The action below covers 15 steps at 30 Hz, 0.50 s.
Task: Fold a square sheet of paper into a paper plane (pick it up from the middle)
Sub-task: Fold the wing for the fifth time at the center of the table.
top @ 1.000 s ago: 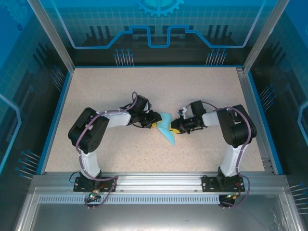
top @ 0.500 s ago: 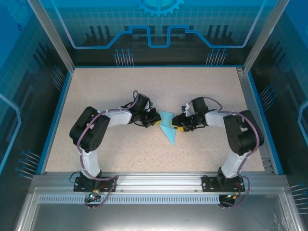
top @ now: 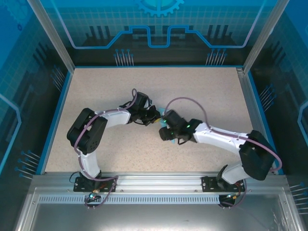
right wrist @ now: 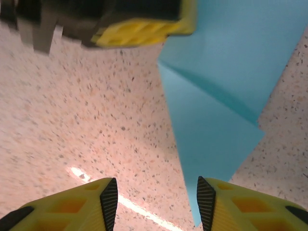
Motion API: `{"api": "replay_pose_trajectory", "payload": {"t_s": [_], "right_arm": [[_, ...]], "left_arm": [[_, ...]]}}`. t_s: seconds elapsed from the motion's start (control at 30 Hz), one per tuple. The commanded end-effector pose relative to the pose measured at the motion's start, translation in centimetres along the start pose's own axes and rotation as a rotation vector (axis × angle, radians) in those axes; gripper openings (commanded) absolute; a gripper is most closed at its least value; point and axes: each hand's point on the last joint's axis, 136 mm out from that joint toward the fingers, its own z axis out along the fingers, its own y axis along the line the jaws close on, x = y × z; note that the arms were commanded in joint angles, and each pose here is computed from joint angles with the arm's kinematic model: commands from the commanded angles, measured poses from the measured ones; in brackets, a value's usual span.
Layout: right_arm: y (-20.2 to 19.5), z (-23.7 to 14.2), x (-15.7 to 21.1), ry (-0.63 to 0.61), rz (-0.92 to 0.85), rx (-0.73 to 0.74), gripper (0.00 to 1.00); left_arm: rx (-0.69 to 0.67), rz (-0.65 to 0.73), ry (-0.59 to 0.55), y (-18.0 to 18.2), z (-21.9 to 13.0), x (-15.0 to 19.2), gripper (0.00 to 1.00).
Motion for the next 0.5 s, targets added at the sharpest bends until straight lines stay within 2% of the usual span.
{"api": "replay_pose_trajectory", "payload": {"t_s": [0.0, 0.3, 0.47], "right_arm": [[-2.5, 0.2, 0.1, -0.03, -0.076, 0.286, 0.49], [-1.3, 2.6, 0.9, 0.041, -0.205, 0.445, 0.46], [-1.7, 3.0, 1.2, 0.061, -0.217, 0.506, 0.41]], "left_arm": [[0.02, -0.009, -0.015, -0.4, -0.9, -0.2, 0.03], [0.017, -0.011, -0.012, -0.3, -1.0, -0.3, 0.03], [0.015, -0.009, -0.011, -0.3, -1.0, -0.2, 0.04]]}}
